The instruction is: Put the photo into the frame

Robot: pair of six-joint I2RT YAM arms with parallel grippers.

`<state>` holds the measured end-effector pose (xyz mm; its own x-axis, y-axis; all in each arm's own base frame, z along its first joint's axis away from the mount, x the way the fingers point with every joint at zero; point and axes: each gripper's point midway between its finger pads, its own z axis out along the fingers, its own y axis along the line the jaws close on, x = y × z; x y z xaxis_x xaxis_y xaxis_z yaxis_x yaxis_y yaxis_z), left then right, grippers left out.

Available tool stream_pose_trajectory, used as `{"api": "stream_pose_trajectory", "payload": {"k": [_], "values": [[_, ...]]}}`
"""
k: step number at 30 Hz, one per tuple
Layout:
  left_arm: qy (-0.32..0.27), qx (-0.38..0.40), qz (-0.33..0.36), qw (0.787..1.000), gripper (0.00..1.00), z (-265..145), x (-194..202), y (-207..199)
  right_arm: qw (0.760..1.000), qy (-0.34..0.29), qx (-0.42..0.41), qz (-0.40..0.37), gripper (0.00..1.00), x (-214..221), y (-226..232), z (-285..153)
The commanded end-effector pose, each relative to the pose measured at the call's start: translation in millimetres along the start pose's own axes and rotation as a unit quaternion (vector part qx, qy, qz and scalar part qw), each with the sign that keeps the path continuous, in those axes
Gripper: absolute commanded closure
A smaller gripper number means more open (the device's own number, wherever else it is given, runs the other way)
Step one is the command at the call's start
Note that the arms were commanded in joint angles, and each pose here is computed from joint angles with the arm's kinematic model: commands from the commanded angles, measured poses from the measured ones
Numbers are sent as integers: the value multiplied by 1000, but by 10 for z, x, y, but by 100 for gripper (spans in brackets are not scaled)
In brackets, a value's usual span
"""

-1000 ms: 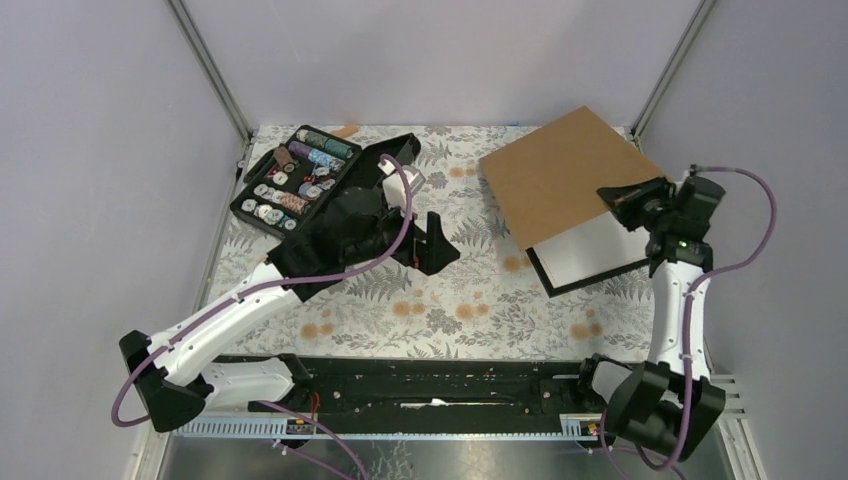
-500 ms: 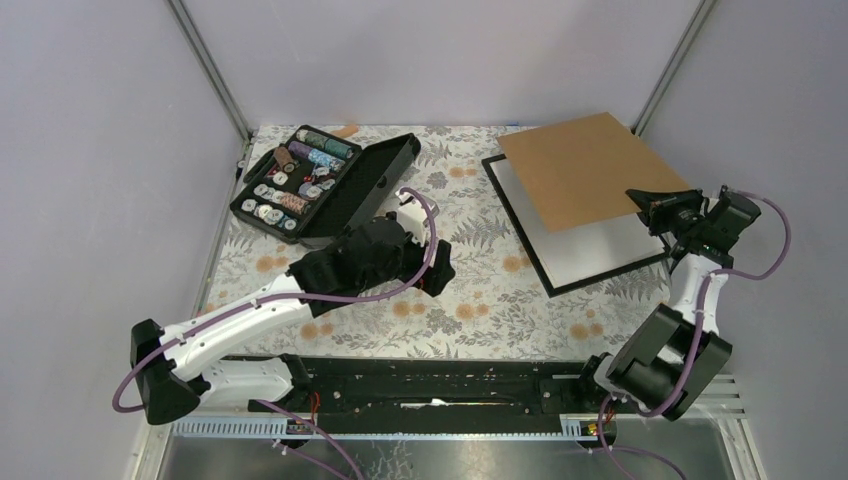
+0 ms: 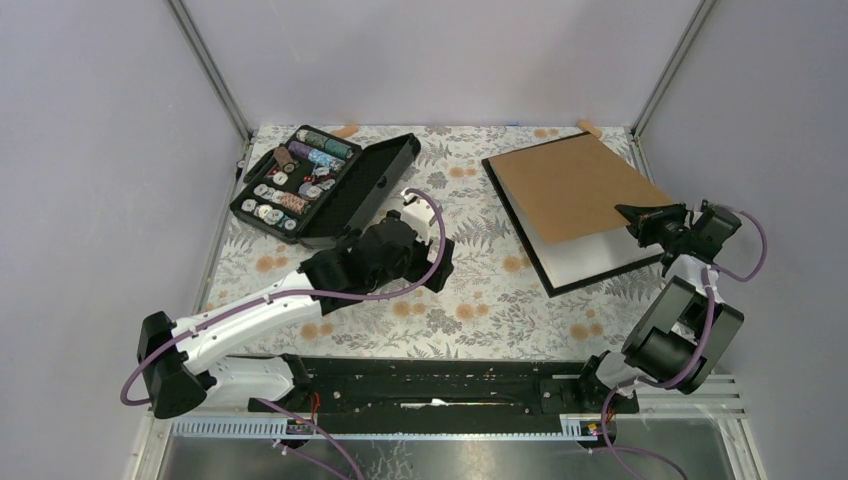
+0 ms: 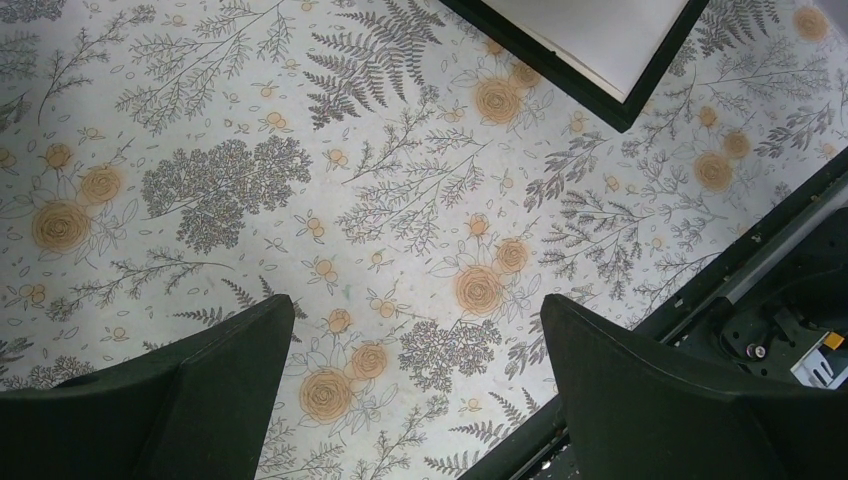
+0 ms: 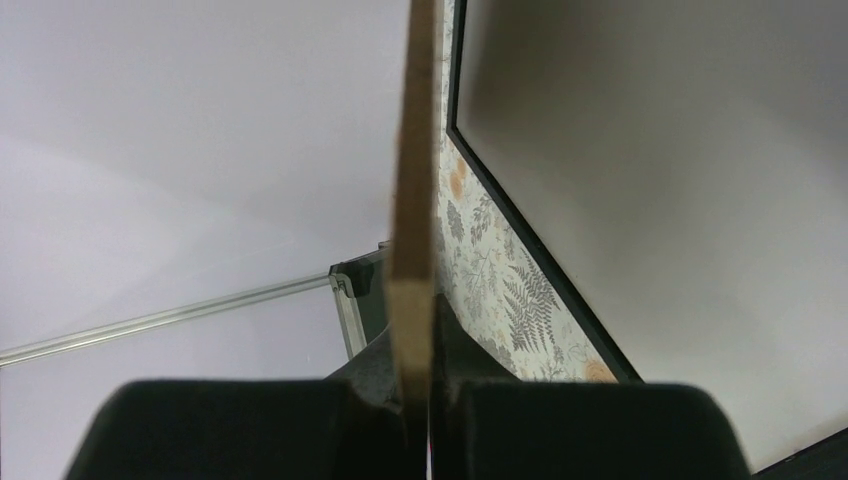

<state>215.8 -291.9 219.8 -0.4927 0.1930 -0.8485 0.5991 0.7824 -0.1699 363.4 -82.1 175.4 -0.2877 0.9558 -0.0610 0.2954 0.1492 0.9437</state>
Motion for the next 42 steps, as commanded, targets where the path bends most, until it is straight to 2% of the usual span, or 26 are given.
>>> {"api": "stream_pose_trajectory", "payload": {"k": [1,26,42], "values": [[-23,-7,5,1000,1,38,-102,5,997,15,-49,-54,100,13,181,-11],[-16,0,10,1000,1,68,-60,-30,999,19,-31,-26,100,-40,-180,-88],[-16,1,13,1000,1,62,-51,-44,999,32,-36,-4,100,-224,-308,65]]}}
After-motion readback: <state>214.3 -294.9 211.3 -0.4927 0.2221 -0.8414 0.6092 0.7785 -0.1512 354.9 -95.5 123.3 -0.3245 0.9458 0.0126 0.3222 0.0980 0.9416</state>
